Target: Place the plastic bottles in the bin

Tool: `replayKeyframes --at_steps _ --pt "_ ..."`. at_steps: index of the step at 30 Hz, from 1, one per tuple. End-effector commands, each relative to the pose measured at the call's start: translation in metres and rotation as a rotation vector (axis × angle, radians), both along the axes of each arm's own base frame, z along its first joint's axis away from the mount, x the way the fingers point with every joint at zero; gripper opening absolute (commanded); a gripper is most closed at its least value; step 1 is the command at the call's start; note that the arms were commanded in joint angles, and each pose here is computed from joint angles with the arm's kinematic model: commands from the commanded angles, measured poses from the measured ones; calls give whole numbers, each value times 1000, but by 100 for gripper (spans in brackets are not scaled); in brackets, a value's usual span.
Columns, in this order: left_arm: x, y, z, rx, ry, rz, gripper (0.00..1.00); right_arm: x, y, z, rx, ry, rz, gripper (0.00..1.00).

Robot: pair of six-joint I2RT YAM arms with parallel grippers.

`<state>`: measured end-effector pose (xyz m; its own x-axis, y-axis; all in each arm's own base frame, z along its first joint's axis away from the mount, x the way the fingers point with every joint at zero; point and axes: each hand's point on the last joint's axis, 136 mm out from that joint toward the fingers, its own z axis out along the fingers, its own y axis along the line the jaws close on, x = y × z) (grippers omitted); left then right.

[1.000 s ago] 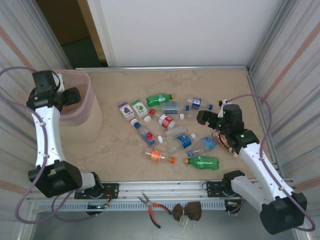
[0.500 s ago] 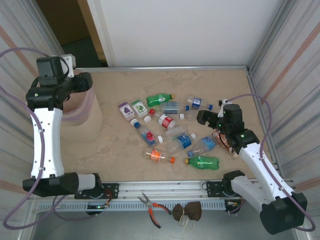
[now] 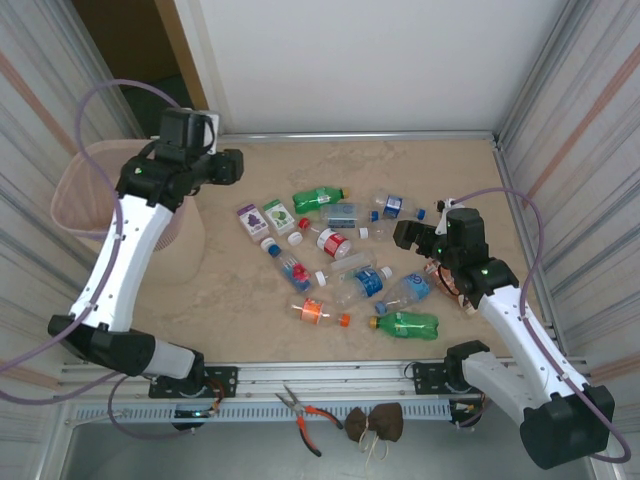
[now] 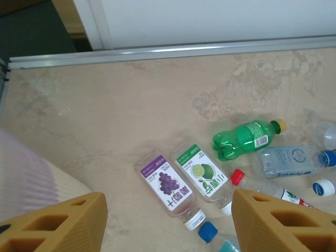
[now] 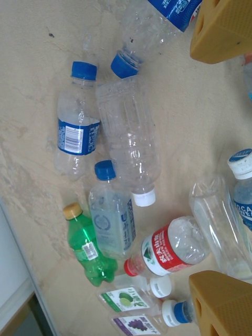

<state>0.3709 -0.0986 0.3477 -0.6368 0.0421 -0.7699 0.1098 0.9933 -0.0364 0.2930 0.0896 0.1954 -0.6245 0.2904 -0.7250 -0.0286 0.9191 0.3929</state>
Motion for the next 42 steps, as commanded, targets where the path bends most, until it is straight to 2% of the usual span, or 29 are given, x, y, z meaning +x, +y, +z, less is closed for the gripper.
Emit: replayKeyframes --at_steps 1,5,20,31,42 --pt "8 -7 -16 -20 4 63 63 1 0 14 -3 -38 1 100" --pt "13 -15 -49 -31 51 114 65 0 0 11 -2 -30 0 100" --pt "30 -4 -179 -108 327 447 66 -6 -2 7 -10 -26 -3 100" --pt "39 -8 -252 -212 484 519 70 -7 -4 8 -19 -28 -5 100" --pt "51 -4 -284 -260 554 547 73 -5 -7 8 -34 -30 -10 99"
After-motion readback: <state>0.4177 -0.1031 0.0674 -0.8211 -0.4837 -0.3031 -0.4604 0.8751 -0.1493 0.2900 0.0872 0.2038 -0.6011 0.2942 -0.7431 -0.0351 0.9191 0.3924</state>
